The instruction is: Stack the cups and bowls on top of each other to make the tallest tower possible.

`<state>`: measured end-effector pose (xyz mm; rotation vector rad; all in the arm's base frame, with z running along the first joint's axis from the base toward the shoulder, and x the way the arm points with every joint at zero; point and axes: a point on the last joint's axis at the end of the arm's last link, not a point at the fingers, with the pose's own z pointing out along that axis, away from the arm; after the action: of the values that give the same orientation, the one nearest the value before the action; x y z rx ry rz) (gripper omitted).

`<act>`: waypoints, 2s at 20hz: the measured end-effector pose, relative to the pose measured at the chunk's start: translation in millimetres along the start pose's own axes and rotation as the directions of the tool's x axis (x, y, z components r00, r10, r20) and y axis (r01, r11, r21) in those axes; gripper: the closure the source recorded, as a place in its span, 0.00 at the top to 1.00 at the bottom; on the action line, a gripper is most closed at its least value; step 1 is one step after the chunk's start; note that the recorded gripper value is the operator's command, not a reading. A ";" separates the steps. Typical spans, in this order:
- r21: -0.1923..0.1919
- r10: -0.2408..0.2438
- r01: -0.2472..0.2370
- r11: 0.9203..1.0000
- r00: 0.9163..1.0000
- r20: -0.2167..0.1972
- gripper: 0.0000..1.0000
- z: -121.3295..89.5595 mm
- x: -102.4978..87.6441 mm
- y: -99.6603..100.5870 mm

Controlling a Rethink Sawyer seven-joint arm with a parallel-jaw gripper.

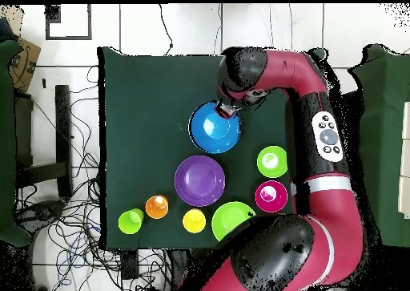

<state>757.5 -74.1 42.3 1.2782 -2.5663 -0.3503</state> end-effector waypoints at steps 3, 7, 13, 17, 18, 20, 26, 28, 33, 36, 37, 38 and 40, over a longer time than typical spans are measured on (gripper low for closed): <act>0.000 0.000 0.000 1.000 1.000 0.000 0.00 0.0 0.0 0.0; 0.001 0.000 0.000 1.000 1.000 -0.002 0.00 0.3 0.3 -0.1; 0.003 -0.001 0.001 1.000 1.000 -0.005 0.00 0.9 0.8 -0.3; 0.004 -0.001 0.001 1.000 1.000 -0.006 0.00 1.1 1.0 -0.4; 0.004 -0.001 0.001 1.000 1.000 -0.007 0.00 1.0 1.0 -0.4; 0.005 -0.002 0.002 1.000 1.000 -0.008 0.00 1.2 1.1 -0.5; 0.008 -0.001 0.001 1.000 1.000 -0.009 0.00 0.8 2.6 -1.4; 0.009 -0.001 0.002 1.000 1.000 -0.010 0.00 0.6 3.6 -2.0; 0.010 -0.001 0.001 1.000 1.000 -0.011 0.00 0.5 4.4 -2.4; 0.011 -0.003 0.003 1.000 1.000 -0.013 0.00 0.7 4.6 -2.5; 0.011 -0.007 0.007 1.000 1.000 -0.013 0.00 0.7 4.6 -2.4; 0.010 -0.015 0.015 1.000 1.000 -0.014 0.00 0.7 4.7 -2.3; 0.009 -0.024 0.024 1.000 1.000 -0.015 0.00 0.7 4.9 -2.2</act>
<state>756.1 -79.3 41.5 1.3106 -2.5451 -0.3334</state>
